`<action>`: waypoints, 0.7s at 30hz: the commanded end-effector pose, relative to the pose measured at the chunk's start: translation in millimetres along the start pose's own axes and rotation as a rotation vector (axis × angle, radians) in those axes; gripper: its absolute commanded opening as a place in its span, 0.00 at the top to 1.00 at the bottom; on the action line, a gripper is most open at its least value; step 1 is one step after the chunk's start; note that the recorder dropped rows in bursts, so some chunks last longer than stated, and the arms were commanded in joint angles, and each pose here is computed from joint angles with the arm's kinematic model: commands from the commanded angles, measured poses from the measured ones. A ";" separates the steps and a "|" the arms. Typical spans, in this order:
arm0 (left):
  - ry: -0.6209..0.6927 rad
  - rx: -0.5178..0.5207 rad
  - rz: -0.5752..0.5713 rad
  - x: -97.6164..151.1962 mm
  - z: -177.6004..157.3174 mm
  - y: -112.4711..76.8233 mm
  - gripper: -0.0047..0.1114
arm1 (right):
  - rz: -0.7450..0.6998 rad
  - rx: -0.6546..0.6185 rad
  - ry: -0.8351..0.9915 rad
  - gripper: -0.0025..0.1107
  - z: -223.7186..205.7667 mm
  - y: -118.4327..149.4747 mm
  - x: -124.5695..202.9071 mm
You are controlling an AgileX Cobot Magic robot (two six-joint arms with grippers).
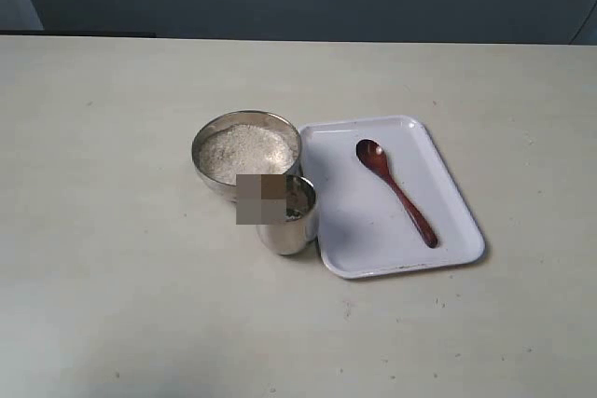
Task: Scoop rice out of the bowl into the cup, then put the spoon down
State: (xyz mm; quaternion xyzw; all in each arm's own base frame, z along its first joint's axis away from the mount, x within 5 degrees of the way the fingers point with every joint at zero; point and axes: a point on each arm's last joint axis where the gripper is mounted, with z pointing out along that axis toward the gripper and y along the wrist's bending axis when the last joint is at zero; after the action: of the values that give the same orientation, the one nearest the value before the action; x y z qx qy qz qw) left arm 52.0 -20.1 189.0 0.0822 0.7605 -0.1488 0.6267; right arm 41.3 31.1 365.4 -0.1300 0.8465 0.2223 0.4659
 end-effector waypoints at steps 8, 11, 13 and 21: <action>-0.021 0.006 -0.004 -2.7 -0.8 -0.5 0.96 | -0.067 0.181 -0.302 0.99 26.3 -24.3 6.5; -0.021 0.006 -0.004 -2.7 -0.8 -0.5 0.96 | 0.045 0.252 -0.382 0.99 32.1 -35.4 25.4; -0.021 0.006 -0.004 -2.7 -0.8 -0.5 0.96 | 0.093 0.301 -0.445 0.99 33.9 -41.9 39.0; -0.021 0.006 -0.004 -2.7 -0.8 -0.5 0.96 | -0.032 0.473 -0.496 0.99 54.8 -64.9 102.2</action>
State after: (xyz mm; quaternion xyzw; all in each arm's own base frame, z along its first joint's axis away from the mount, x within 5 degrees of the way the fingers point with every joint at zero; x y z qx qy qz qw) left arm 52.0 -20.1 189.0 0.0822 0.7605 -0.1488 0.6267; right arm 57.1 2.4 256.3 0.0332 0.7421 0.0600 0.6668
